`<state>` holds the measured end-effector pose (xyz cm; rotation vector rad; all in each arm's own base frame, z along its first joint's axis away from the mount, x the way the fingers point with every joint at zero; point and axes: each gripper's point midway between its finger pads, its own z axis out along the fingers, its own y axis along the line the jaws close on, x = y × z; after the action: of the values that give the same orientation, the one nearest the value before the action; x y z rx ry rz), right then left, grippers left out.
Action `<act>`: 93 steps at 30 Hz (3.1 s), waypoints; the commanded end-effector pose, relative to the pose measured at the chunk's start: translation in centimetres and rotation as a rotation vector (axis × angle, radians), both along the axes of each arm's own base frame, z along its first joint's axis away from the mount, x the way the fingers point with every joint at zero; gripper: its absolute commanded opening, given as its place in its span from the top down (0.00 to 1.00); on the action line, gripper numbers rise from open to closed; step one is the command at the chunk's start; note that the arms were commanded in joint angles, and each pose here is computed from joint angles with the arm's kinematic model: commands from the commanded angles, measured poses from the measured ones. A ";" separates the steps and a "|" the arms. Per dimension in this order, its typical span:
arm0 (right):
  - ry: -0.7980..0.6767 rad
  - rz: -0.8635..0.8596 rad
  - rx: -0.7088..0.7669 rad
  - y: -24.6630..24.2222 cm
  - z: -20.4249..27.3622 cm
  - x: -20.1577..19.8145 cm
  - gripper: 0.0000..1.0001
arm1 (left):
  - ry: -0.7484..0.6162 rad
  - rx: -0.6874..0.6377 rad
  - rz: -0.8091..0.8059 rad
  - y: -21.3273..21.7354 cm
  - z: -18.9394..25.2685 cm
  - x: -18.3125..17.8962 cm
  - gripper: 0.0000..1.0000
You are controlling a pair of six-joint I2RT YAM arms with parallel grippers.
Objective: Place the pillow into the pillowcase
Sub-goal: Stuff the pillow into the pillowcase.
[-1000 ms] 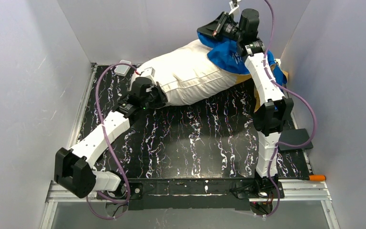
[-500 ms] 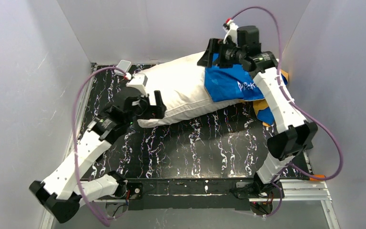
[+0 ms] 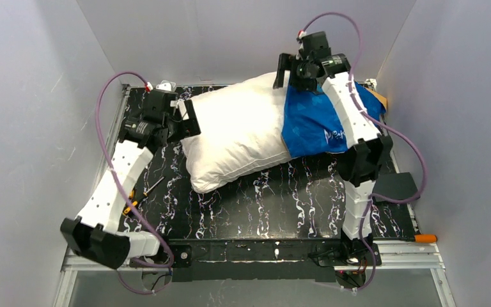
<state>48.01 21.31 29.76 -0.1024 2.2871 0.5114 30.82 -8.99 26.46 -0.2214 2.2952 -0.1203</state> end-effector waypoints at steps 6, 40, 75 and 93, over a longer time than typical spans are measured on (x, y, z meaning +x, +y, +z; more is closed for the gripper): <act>0.125 -0.009 0.091 1.4 -3.0 0.8 0.88 | 0.191 -0.310 -0.036 -4.1 -4.0 3.4 0.30; 0.269 0.339 0.825 13.9 3.6 -5.3 0.99 | 0.013 -0.174 -0.175 -8.7 2.6 7.7 0.54; -0.081 0.324 -0.188 6.0 1.6 -8.3 0.02 | 0.635 -0.628 -0.045 -11.5 -6.6 3.6 1.00; -0.128 0.338 -0.275 9.8 -2.1 -4.6 0.02 | 0.527 -0.172 0.141 0.7 -1.9 -3.6 0.26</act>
<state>41.87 28.89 26.74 -0.6260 2.2928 0.3081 32.56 -16.22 22.41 -0.5017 2.7783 -0.5691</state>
